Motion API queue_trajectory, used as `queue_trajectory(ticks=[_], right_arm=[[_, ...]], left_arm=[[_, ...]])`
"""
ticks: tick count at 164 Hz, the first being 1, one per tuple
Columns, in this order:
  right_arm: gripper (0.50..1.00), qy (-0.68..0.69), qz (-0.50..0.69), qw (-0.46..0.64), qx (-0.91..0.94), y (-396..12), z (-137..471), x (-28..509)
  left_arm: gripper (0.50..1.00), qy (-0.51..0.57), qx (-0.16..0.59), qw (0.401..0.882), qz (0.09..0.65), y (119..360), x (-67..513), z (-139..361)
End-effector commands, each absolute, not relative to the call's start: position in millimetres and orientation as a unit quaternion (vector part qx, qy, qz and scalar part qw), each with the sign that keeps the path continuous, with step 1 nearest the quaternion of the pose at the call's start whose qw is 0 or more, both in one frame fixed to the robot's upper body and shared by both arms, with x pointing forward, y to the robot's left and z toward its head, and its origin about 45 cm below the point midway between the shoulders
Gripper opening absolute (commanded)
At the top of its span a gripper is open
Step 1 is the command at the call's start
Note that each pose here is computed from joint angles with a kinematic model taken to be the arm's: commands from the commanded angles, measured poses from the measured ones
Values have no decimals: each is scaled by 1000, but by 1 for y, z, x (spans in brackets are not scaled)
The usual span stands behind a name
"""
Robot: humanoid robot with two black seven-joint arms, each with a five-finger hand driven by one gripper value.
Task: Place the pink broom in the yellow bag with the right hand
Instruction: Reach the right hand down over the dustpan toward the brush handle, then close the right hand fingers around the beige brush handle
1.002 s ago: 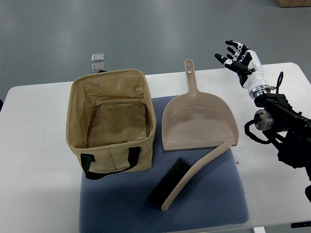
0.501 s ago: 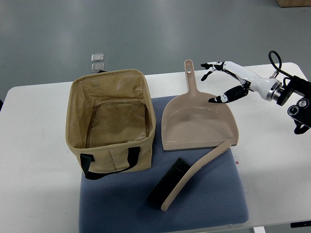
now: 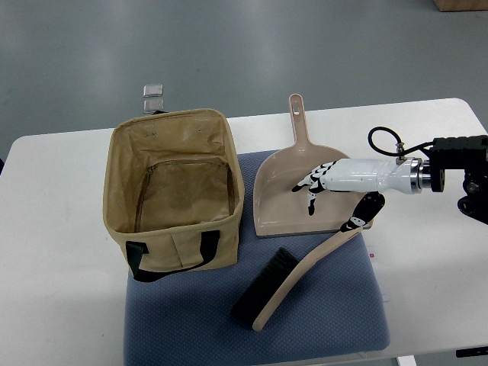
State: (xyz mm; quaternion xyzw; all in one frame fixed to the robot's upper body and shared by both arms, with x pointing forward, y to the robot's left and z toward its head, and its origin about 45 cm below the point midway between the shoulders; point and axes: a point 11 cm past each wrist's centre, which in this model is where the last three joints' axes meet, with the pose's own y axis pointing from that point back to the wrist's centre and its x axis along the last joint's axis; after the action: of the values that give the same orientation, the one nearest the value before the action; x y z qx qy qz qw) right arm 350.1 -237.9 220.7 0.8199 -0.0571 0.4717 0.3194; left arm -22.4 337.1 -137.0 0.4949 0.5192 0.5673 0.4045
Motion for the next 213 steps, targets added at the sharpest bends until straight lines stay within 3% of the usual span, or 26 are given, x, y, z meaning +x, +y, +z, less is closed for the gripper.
queue_trajectory(ticks=[1,213], right_arm=[[928,-48,474,313,822,-232,222,345],[926,-68,439,322,836,-219,176,321]], left_arm=[[1000,519,495,404,567,337,-22,-137],[1000,519,495,404,567,337,-22,-137]])
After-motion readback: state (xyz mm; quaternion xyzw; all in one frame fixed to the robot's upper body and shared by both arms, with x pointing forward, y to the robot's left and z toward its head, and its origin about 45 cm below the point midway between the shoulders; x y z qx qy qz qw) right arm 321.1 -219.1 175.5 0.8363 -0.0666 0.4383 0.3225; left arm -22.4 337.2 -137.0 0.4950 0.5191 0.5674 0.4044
